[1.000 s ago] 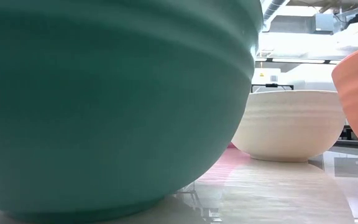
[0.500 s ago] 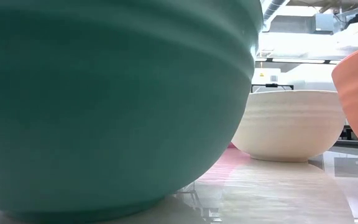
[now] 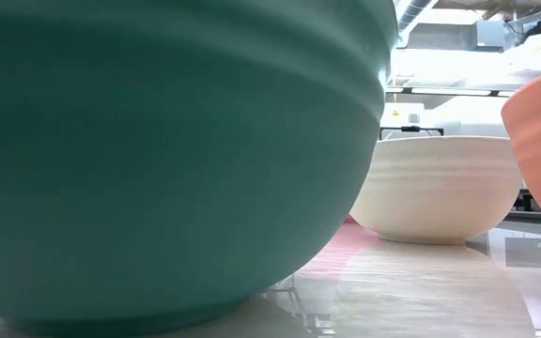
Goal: Nest bowls inside each other
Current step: Stack the red bowl on top of the blue patterned bowl
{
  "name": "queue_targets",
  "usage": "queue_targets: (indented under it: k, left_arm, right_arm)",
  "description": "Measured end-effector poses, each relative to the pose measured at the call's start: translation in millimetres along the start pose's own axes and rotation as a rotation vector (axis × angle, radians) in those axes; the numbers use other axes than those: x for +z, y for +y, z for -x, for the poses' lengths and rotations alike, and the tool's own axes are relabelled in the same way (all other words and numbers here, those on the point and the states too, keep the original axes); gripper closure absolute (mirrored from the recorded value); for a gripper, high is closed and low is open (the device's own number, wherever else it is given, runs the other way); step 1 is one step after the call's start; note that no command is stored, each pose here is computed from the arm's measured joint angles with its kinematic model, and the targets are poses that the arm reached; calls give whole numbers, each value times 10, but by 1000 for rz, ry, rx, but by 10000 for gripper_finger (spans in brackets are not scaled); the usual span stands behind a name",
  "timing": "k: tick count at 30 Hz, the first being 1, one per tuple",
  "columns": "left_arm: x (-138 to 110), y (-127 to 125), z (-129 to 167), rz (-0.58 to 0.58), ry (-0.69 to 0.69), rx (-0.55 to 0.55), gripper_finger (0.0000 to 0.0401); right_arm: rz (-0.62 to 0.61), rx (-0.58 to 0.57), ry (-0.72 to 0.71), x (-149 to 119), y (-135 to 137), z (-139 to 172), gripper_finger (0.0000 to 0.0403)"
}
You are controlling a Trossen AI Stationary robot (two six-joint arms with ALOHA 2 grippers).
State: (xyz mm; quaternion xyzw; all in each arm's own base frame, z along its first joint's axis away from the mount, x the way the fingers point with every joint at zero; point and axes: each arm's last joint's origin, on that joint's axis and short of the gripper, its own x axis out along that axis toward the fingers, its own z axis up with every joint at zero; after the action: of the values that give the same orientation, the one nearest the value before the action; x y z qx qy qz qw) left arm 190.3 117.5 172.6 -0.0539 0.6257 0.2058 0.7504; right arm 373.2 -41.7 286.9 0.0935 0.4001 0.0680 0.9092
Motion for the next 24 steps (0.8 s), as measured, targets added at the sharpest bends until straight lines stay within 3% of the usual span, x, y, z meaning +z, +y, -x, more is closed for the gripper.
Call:
queue_targets:
  k: [4,6,13,19,24]
  left_arm:
    - [11,13,-23,11,9,48,358]
    - [7,22,-15,29,8,58,387]
    - [-39,19,162,115,-55,42,400]
    - [-109,-28,464,183,-200,15,400]
    - [-187,-132,713,171,-329,-74,401]
  right_arm:
    - [-9,0,1,-1,0,0,311]
    - [-10,0,1,-1,0,1,311]
    - [-32,-2,-2,1,-14,6,311]
    - [-59,-12,-19,15,-72,68,311]
    - [-73,-21,-37,28,-149,131,311]
